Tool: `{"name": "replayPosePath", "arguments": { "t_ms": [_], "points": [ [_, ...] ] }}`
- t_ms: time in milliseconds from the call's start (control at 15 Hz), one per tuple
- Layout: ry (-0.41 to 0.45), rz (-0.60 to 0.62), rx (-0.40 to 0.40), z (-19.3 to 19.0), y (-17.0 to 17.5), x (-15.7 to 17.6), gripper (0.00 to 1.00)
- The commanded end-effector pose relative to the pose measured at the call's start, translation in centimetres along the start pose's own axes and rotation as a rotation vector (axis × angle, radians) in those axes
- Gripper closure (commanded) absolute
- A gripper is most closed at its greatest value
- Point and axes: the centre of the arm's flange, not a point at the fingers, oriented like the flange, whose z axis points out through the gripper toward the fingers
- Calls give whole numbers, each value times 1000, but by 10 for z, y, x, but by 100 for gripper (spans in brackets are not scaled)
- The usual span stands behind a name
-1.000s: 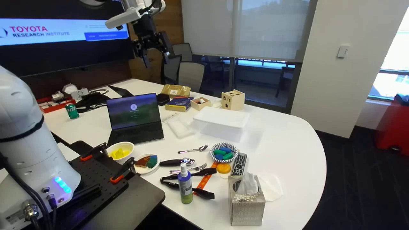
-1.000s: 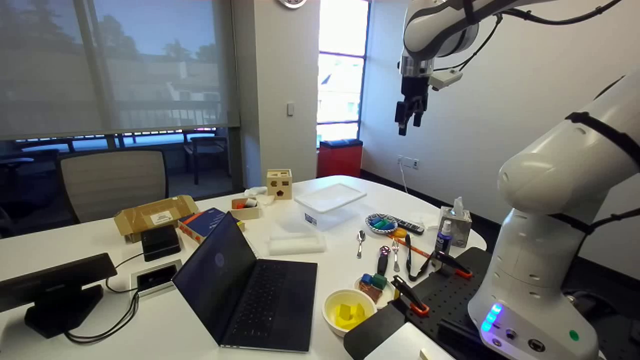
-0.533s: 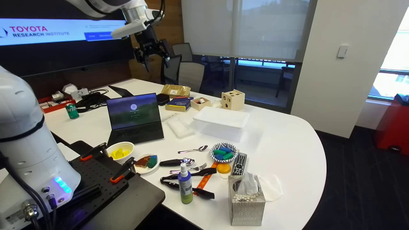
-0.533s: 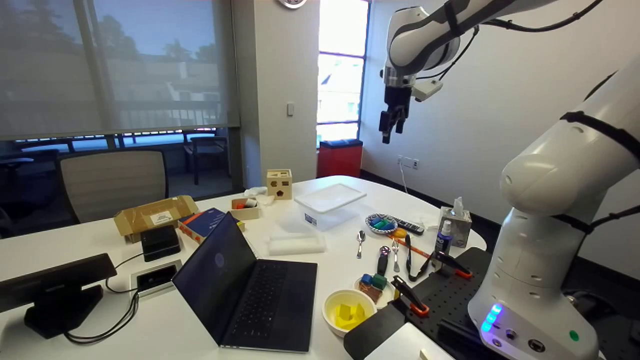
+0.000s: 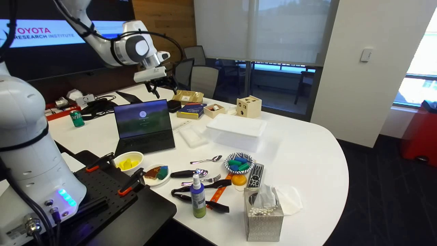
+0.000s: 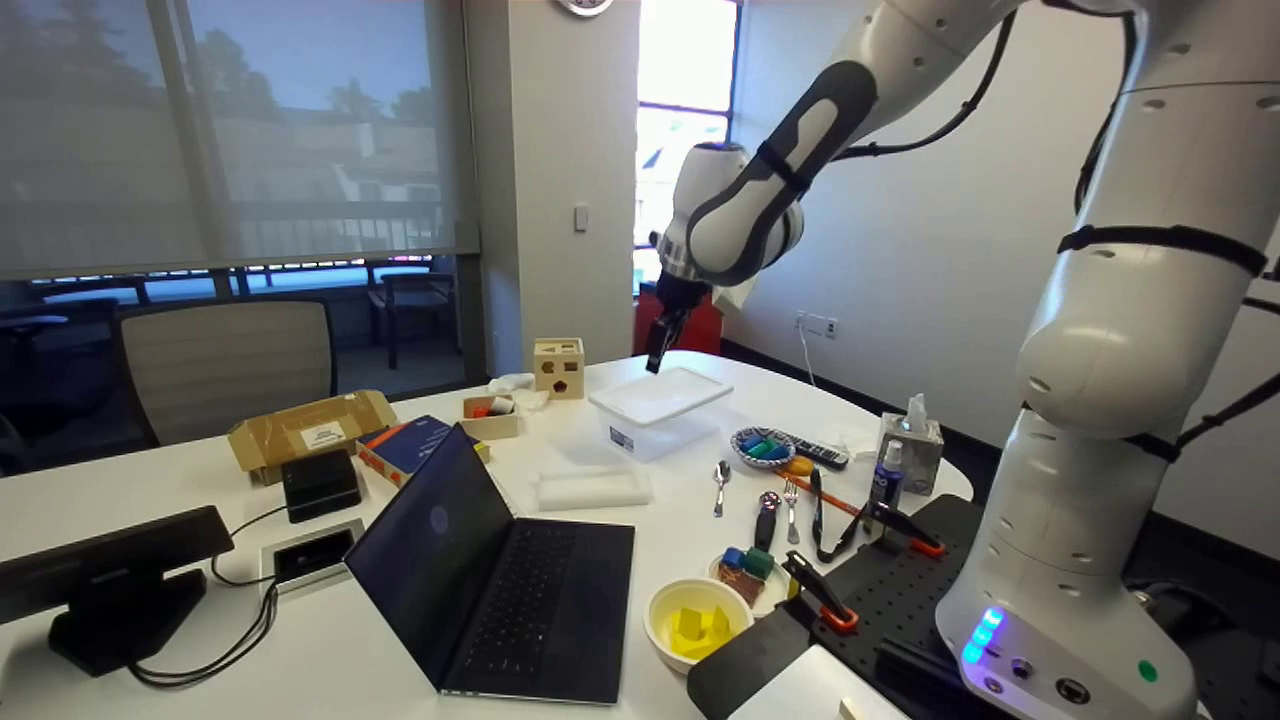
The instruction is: Press a button in the top right corner of the laptop keyboard
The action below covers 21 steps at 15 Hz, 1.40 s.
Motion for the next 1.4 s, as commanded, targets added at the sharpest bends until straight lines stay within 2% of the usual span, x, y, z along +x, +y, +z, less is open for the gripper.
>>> {"name": "replayPosePath", "arguments": {
  "t_ms": [0, 133, 333, 400, 467, 1067, 1133, 1333],
  "points": [
    [16, -73, 97, 80, -18, 51, 0],
    [-8, -109, 164, 117, -38, 75, 0],
    [-65, -137, 218, 168, -63, 114, 0],
    [-82, -142, 231, 184, -67, 123, 11],
    [-95, -148, 243, 196, -69, 129, 26],
    [-126, -146, 371, 281, -104, 179, 95],
    [-126, -142, 386, 288, -108, 182, 100],
    [-134, -110, 413, 308, -121, 185, 100]
  ]
}}
